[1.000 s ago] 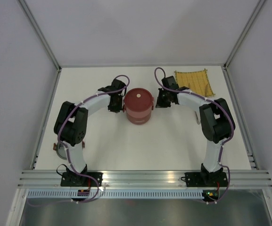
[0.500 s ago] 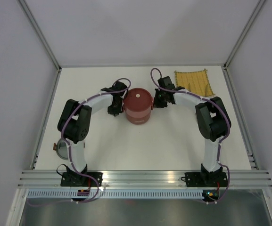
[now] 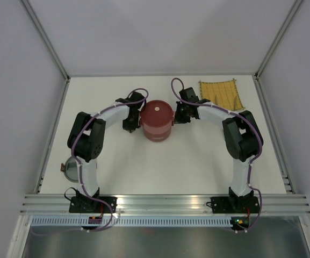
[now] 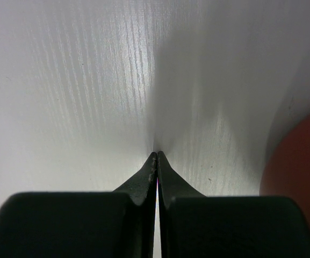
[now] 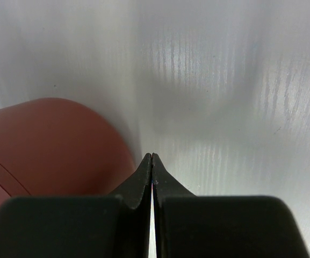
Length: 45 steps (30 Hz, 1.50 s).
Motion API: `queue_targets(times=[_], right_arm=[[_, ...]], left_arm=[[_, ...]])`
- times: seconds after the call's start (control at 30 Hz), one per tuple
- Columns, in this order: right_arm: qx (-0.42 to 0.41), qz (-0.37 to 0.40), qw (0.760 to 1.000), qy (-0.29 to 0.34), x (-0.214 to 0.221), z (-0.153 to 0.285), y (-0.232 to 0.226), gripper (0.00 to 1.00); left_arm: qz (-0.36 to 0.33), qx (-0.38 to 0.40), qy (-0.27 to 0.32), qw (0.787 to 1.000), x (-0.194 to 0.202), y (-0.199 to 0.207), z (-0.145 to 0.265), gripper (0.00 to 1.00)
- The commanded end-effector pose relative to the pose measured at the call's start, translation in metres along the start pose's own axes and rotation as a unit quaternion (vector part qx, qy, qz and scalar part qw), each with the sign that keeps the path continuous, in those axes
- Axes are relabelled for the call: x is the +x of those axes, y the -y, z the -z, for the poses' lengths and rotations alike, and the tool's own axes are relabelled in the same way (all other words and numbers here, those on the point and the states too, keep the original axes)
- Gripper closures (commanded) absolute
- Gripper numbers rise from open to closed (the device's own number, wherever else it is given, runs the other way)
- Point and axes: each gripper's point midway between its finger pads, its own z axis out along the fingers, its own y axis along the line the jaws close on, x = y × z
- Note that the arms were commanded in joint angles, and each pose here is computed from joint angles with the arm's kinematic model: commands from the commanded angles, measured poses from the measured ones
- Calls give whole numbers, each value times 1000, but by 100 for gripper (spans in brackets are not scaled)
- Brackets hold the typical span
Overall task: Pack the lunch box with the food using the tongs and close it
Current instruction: Adjust the packing box at the center of the board.
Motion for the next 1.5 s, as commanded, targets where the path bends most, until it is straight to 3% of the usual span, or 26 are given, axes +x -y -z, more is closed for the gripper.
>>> queue_targets(times=[0.0, 0.83, 1.47], right_arm=[[-41, 11, 999, -4, 12, -10, -39, 99], [-82, 38, 996, -24, 23, -23, -78, 100], [-115, 29, 992, -36, 36, -26, -93, 99]], left_arm=[[56, 74, 32, 995, -26, 45, 1, 98], [55, 139, 13, 989, -31, 96, -2, 98], [105, 236, 11, 966, -39, 152, 4, 98]])
